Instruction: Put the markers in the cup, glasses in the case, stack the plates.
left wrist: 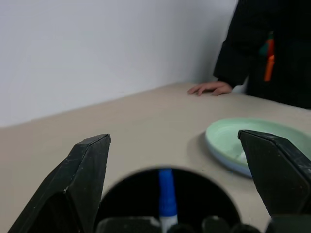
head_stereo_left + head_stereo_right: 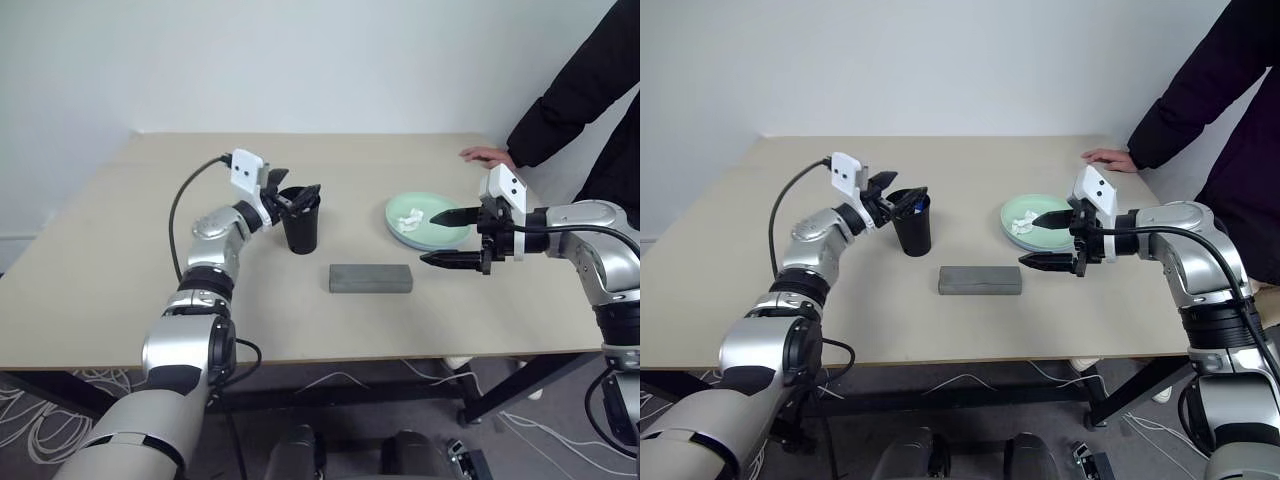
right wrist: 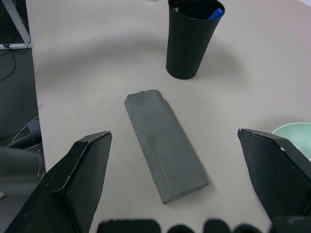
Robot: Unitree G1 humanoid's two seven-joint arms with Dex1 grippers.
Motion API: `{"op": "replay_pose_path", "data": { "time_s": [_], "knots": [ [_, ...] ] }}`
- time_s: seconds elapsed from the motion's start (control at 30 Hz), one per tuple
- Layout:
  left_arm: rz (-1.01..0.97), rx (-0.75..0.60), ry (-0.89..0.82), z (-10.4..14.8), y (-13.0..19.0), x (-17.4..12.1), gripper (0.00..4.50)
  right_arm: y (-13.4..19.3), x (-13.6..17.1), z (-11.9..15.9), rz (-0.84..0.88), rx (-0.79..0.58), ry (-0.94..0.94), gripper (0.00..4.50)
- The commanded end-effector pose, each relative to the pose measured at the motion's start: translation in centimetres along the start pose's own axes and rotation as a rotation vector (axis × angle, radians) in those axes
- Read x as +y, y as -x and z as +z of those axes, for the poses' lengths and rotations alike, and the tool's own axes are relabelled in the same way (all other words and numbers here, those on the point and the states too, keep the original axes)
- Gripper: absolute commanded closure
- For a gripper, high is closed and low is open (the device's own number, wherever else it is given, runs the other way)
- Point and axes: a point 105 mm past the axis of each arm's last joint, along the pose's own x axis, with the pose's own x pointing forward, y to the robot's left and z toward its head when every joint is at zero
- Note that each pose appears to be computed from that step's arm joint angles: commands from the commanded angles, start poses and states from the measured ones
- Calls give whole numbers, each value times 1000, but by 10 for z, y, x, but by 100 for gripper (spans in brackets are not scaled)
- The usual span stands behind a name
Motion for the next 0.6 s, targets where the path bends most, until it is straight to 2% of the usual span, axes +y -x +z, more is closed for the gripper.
{"op": "replay_pose_path", "data": {
  "time_s": [0.03, 0.13, 0.27, 0.6],
  "knots": [
    [-65, -52, -65, 42, 24, 4, 3, 7, -4, 12, -36, -41, 34, 0],
    [-80, 19, -101, 48, 64, 5, 3, 8, -5, 7, -47, -41, 12, 0],
    [-61, 120, -90, 40, 112, -2, 3, 6, -10, 4, -62, -52, -9, 0],
    [10, 217, -30, 23, 159, -15, 3, -8, -1, -2, -24, -58, -44, 0]
  ]
}}
